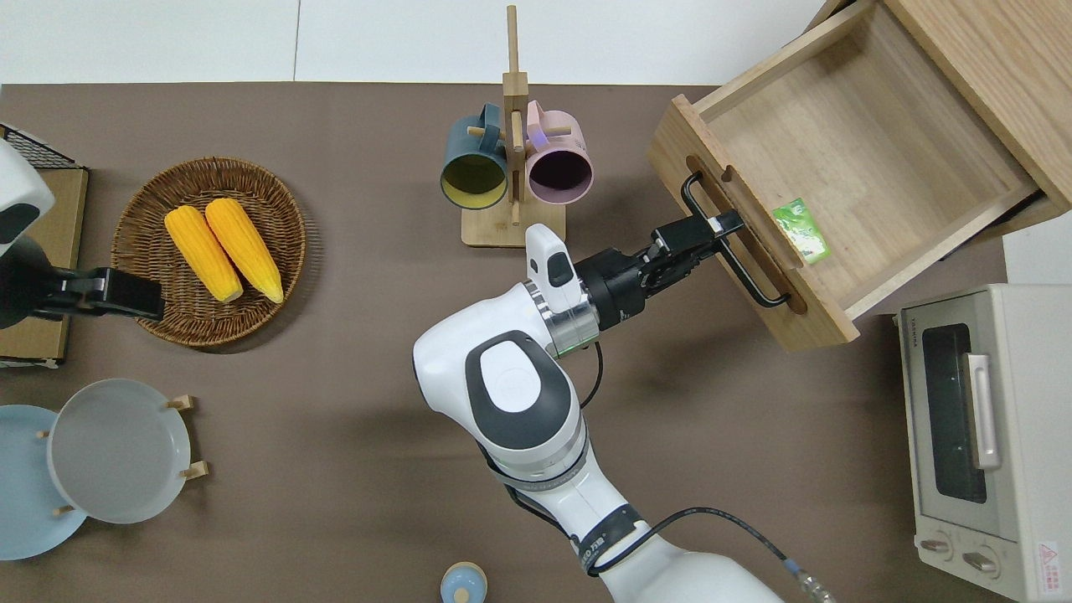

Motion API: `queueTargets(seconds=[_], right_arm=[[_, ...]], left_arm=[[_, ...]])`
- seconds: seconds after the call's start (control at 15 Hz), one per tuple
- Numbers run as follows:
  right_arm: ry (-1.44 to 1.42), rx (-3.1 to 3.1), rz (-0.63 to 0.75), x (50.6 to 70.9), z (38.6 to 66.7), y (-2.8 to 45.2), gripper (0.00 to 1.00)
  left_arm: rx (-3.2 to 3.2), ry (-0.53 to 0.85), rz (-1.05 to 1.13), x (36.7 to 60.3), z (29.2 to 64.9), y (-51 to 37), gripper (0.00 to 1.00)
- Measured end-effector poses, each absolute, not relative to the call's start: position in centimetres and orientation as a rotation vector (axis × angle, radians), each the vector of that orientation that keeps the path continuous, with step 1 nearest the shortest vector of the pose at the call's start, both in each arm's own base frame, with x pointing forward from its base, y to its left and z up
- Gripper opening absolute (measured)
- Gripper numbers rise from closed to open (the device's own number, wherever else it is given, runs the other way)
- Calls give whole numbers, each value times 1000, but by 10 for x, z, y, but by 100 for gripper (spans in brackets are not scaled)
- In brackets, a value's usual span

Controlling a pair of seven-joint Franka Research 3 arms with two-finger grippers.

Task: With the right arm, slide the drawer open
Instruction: 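Open the right gripper and back it away from the handle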

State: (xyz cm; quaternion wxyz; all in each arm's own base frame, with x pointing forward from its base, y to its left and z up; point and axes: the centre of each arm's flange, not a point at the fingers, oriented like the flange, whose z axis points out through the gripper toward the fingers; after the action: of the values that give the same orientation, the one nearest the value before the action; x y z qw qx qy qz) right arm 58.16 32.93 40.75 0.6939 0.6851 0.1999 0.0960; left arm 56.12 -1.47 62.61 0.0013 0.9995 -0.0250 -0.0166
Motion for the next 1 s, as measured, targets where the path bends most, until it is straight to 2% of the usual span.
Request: queueTargets(seconds=[0.27, 0.33, 0.67, 1.0], right_arm=[[392, 1550, 277, 582, 418, 335, 96], [365, 1561, 301, 581, 417, 335, 99], [238, 1602, 384, 577, 406, 336, 99], [205, 1644, 394, 574, 404, 341, 99]], left_arm=[[3138, -78, -52, 561, 626, -15, 100], [3138, -78, -52, 561, 626, -15, 100], [3138, -78, -52, 561, 626, -15, 100], [3138, -78, -52, 561, 626, -15, 100]])
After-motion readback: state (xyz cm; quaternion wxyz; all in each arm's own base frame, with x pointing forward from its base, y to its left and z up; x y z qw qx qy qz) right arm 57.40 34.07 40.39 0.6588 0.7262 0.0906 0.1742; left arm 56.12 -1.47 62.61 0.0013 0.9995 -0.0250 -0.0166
